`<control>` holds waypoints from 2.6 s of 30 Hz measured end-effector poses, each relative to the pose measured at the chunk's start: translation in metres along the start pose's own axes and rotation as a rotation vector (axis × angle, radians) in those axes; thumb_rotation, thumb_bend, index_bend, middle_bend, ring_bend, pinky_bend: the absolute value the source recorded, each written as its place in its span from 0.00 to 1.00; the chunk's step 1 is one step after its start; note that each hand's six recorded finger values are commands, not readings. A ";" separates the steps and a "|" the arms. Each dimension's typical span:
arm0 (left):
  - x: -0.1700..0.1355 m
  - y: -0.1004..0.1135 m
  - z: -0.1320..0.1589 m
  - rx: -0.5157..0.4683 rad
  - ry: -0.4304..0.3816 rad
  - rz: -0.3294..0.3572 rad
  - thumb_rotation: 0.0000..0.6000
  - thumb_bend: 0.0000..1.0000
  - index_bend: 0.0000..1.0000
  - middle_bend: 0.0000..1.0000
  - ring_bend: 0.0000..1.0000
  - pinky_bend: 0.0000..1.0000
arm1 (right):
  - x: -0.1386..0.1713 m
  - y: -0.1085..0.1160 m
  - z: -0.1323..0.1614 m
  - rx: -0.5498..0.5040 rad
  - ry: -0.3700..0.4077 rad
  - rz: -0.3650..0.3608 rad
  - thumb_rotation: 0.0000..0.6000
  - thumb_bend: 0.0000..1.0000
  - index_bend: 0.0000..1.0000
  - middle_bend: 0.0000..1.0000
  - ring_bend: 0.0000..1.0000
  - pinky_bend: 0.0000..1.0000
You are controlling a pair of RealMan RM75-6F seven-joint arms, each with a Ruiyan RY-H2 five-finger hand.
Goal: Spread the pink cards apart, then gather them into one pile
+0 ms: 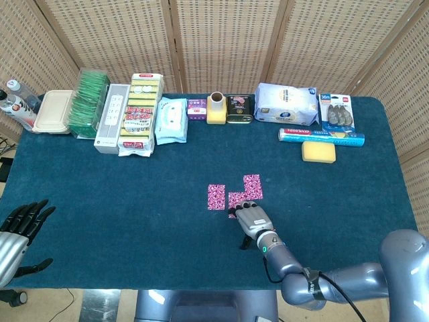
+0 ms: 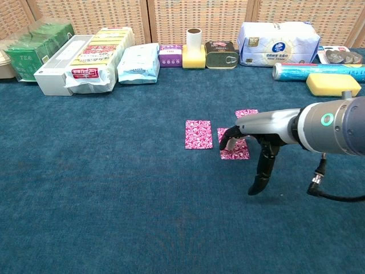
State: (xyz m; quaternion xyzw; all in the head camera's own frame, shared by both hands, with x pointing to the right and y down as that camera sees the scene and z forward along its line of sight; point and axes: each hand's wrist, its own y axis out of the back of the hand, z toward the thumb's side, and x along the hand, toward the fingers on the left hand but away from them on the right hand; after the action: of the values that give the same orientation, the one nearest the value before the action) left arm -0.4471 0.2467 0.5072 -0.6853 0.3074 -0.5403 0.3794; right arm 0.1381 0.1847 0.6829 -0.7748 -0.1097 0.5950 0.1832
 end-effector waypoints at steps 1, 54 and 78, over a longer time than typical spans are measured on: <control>0.000 0.000 0.000 0.000 0.000 0.000 1.00 0.08 0.00 0.00 0.00 0.06 | 0.002 0.000 -0.004 0.003 -0.008 0.003 1.00 0.00 0.16 0.16 0.07 0.04; -0.004 -0.001 0.005 0.002 -0.010 0.000 1.00 0.08 0.00 0.00 0.00 0.06 | 0.067 0.026 -0.064 0.372 0.152 -0.265 1.00 0.16 0.25 0.15 0.14 0.08; 0.001 -0.007 0.007 0.012 -0.004 -0.027 1.00 0.08 0.00 0.00 0.00 0.06 | 0.037 0.014 -0.113 0.824 0.419 -0.352 1.00 0.08 0.18 0.11 0.11 0.13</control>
State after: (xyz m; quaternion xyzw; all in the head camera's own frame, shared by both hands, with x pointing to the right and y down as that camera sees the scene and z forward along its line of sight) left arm -0.4400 0.2511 0.5131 -0.6882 0.2942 -0.5458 0.3768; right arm 0.2560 0.1690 0.6703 -0.7106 0.0446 0.3805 0.5901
